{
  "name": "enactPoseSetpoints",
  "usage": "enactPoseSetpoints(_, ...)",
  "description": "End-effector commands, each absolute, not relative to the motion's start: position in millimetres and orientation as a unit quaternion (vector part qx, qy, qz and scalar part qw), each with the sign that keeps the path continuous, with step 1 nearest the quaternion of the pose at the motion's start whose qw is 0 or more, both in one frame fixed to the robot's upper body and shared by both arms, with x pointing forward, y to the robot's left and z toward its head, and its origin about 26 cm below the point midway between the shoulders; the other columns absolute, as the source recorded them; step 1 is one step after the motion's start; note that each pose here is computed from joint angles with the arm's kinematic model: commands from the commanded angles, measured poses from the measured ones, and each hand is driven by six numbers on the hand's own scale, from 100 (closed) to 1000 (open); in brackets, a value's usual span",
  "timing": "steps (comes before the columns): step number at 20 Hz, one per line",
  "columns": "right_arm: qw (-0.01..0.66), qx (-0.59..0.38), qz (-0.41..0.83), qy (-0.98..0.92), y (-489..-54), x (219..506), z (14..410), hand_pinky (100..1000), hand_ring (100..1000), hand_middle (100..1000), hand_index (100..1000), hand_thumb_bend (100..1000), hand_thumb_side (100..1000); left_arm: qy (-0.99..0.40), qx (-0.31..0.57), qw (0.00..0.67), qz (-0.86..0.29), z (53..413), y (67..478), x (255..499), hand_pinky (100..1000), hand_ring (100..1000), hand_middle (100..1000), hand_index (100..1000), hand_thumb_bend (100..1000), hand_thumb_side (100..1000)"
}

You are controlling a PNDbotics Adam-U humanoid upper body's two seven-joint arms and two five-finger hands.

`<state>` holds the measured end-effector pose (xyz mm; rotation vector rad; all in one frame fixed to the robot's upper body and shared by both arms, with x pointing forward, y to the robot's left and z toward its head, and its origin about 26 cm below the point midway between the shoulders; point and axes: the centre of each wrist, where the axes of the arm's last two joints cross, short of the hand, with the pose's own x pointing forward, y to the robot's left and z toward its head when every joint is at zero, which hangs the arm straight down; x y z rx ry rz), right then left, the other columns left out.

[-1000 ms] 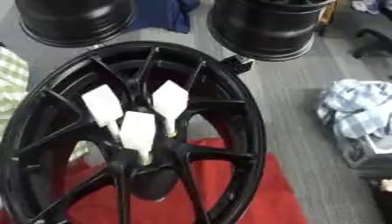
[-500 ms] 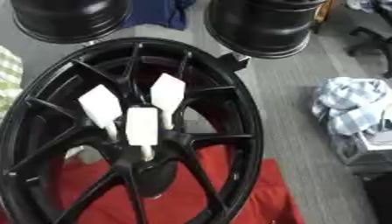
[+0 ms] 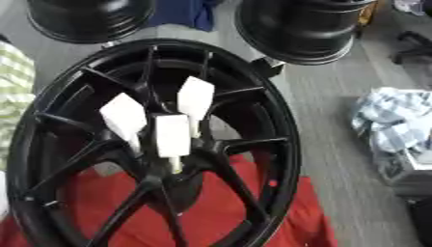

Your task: Pull the pin out of the wheel hub.

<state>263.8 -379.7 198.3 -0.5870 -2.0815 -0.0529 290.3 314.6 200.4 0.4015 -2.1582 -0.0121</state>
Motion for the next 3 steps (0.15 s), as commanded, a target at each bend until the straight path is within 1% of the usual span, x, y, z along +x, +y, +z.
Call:
enactPoseSetpoints(1, 0.444, -0.204, -0.022, -0.872, -370.3, 265.0, 206.0, 930, 664, 635, 764, 100, 511, -0.887, 0.151, 0.436, -0.011, 210.8, 310.5, 290.1, 644, 750, 694, 747, 100, 785)
enactPoseSetpoints(3, 0.443, -0.187, -0.022, -0.876, -366.1, 266.8, 204.0, 929, 667, 638, 766, 100, 521, -0.890, 0.147, 0.432, -0.013, 212.7, 308.3, 291.3, 644, 750, 694, 747, 100, 783)
